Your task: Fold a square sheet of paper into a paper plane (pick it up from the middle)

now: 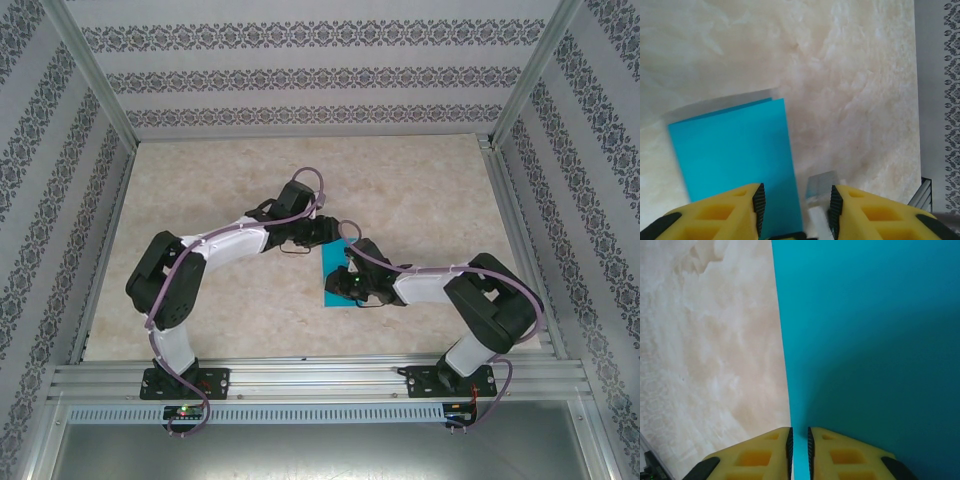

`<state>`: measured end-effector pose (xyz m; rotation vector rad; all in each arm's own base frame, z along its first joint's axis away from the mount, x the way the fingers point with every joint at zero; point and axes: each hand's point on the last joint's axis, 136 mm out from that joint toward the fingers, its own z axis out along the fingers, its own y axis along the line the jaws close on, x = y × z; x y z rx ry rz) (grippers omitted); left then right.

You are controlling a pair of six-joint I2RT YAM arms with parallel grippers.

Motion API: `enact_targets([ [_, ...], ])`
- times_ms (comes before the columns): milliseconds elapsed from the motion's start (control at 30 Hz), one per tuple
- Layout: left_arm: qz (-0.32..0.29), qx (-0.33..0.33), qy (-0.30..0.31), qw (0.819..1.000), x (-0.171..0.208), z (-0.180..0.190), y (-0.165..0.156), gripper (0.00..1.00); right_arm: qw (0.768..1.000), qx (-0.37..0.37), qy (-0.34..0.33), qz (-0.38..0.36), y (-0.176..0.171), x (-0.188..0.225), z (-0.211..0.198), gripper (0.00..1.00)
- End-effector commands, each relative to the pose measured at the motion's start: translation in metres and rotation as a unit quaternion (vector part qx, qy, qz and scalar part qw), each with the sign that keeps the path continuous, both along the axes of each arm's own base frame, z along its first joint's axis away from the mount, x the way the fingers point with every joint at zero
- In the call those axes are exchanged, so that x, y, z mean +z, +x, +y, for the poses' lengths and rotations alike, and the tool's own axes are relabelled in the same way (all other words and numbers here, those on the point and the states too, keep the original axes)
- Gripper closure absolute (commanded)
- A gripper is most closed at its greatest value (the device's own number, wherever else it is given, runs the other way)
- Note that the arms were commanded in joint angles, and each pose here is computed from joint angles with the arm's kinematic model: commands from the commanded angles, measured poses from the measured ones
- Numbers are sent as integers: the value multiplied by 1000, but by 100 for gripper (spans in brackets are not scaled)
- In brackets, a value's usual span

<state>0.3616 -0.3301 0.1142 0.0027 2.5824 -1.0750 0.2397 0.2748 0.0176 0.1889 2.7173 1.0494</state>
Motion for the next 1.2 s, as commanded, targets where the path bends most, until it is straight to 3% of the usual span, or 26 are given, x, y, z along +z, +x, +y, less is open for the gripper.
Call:
enact_targets([
  [0,16,-7,-4,1000,-1,-10,-2,59,1000,-18,15,-8,0,1,2,84],
  [100,21,-5,2,1000,-5,-11,-1,62,998,-17,29,-46,1,25,-2,80],
  [233,34,-18,3,999,-16,-17,-3,64,996,-36,-8,-76,-3,44,-31,72],
  [500,47,-8,56,997,-39,-5,-4,67,995,-77,-42,-53,-13,43,-91,59],
  [700,53,-9,81,995,-56,0,-2,68,997,-62,-9,-34,-21,40,-88,54],
  [1167,83,-13,92,992,-92,2,-2,71,999,-51,10,-2,-16,27,-76,54],
])
